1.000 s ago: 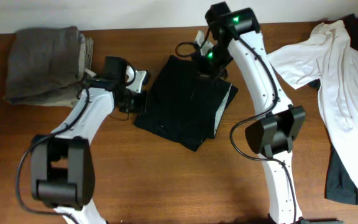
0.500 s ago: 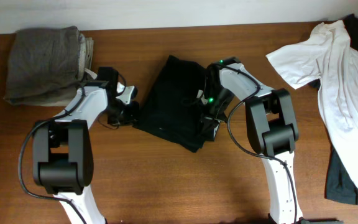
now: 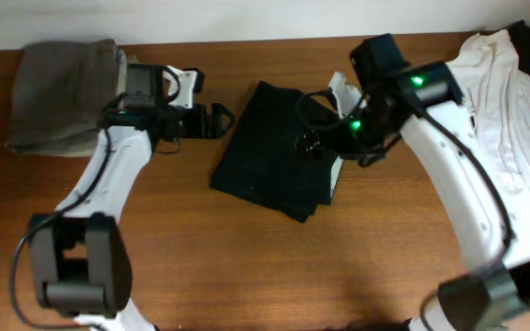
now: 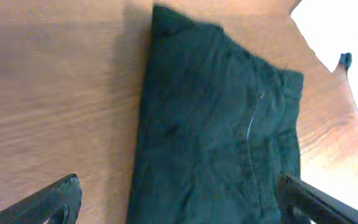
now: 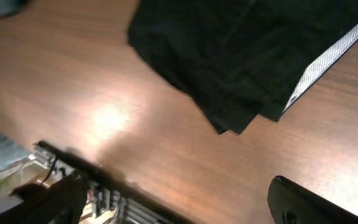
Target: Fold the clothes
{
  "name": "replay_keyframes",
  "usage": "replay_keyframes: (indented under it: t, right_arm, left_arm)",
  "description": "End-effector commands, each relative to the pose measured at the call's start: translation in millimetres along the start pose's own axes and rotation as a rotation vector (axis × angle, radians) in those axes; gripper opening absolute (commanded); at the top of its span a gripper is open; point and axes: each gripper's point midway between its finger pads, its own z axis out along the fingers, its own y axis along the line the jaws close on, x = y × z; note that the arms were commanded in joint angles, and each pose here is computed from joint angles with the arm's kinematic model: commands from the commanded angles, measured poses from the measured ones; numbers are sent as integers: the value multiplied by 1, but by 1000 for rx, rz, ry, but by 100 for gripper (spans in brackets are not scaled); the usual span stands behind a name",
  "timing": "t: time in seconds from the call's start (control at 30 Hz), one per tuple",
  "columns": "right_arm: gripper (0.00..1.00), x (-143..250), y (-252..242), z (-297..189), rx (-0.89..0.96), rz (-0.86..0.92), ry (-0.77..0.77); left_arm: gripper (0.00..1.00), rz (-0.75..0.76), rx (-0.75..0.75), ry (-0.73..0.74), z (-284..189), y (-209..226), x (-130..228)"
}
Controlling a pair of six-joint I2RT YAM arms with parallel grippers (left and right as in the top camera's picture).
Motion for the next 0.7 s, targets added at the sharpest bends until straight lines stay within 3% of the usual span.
replay_keyframes:
  t: [0.0, 0.2, 0.47, 0.5, 0.53, 0.57, 0.6, 0.67]
  right_arm:
    - [97, 18, 35, -22, -41, -113, -49]
    - [97, 34, 61, -21, -57, -200, -38]
    - [96, 41, 60, -21, -52, -193, -12]
    - [96, 41, 60, -21, -52, -193, -12]
    - [96, 41, 60, -21, -51, -193, -12]
    - [96, 41, 60, -21, -51, -193, -12]
    - [96, 41, 60, -21, -51, -193, -12]
    - [96, 41, 60, -21, -51, -193, -12]
  left_arm:
    - [99, -11, 48, 68, 44, 7, 21]
    - [99, -8, 90, 134, 91, 5, 40]
    - [99, 8, 120, 226, 125, -11, 75]
    - [94, 4, 121, 238, 129, -10, 79]
    - [77, 4, 122, 247, 131, -11, 83]
    - [66, 9, 125, 245, 132, -13, 82]
    - [65, 14, 126, 237, 132, -13, 80]
    - [20, 15, 125, 234, 132, -13, 79]
